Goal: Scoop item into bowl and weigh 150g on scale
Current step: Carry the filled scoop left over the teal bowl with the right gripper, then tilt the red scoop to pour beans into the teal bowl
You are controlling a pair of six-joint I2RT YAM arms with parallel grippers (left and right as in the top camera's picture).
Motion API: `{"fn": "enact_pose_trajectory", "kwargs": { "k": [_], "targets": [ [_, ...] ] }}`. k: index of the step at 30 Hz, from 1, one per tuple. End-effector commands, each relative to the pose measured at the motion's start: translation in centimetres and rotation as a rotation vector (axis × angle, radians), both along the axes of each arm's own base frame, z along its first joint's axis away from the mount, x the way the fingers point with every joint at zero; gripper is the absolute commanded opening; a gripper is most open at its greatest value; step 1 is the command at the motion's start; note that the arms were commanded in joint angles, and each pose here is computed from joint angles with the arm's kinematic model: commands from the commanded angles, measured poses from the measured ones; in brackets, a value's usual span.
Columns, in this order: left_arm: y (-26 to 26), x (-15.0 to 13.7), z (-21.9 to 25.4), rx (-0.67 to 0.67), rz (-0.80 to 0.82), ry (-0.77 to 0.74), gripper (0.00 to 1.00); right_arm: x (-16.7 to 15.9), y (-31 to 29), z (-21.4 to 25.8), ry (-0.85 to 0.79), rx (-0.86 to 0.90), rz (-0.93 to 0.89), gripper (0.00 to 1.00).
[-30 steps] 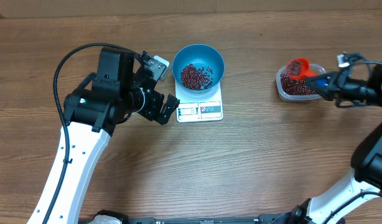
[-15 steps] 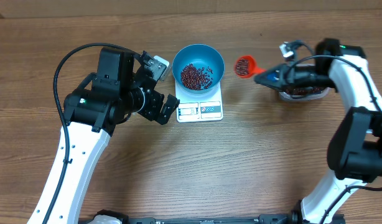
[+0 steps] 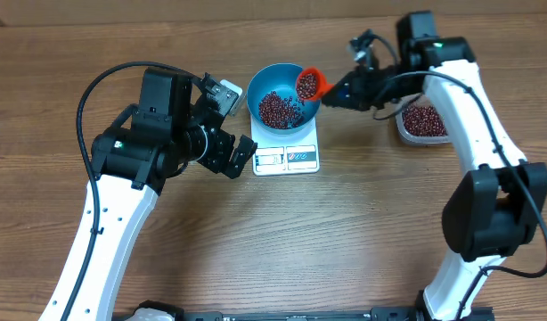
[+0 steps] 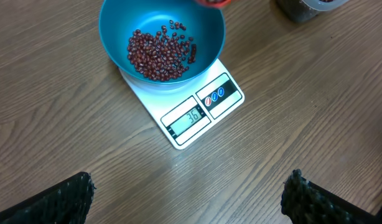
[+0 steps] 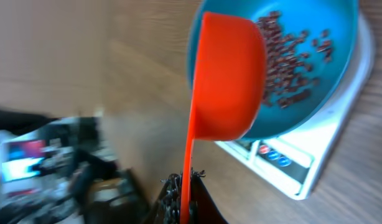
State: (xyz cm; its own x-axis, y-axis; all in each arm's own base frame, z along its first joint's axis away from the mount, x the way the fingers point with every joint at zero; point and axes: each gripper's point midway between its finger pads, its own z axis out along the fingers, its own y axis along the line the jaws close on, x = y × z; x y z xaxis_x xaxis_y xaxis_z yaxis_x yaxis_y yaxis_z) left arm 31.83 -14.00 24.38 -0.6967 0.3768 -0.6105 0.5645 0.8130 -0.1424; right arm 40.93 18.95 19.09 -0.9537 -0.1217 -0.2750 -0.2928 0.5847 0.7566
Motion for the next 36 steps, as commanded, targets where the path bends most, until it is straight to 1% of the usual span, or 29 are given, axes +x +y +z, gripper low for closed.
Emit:
{"fn": "enact_pose_trajectory", "kwargs": {
  "k": [1,7,10,16,22,26,30,36],
  "targets": [
    [-0.1,0.3,0.4,-0.001,-0.014,-0.014,1.0,1.3,-0.1,-2.0,-0.024,-0.227,-0.082,0.04],
    [-0.1,0.3,0.4,-0.001,-0.014,-0.014,1.0,2.4,1.0,-3.9,-0.169,-0.508,-0.107,0.04],
    [-0.1,0.3,0.4,-0.001,-0.014,-0.014,1.0,2.7,1.4,-4.2,-0.235,-0.611,-0.115,0.04],
    [-0.1,0.3,0.4,-0.001,-0.014,-0.014,1.0,3.2,2.1,-3.6,-0.373,-0.812,-0.141,0.04],
    [-0.1,0.3,0.4,-0.001,-0.014,-0.014,1.0,3.0,2.6,-2.6,-0.484,-0.969,-0.159,0.04],
    [-0.1,0.3,0.4,-0.001,-0.014,-0.014,0.99,2.6,3.5,-2.2,-0.539,-1.024,-0.129,0.04],
    [-0.1,0.3,0.4,-0.002,-0.014,-0.014,0.99,2.3,3.8,-2.0,-0.559,-1.047,-0.126,0.04],
    [-0.1,0.3,0.4,-0.001,-0.014,-0.014,0.99,1.9,4.5,-1.9,-0.542,-0.994,-0.106,0.04]
  ]
}}
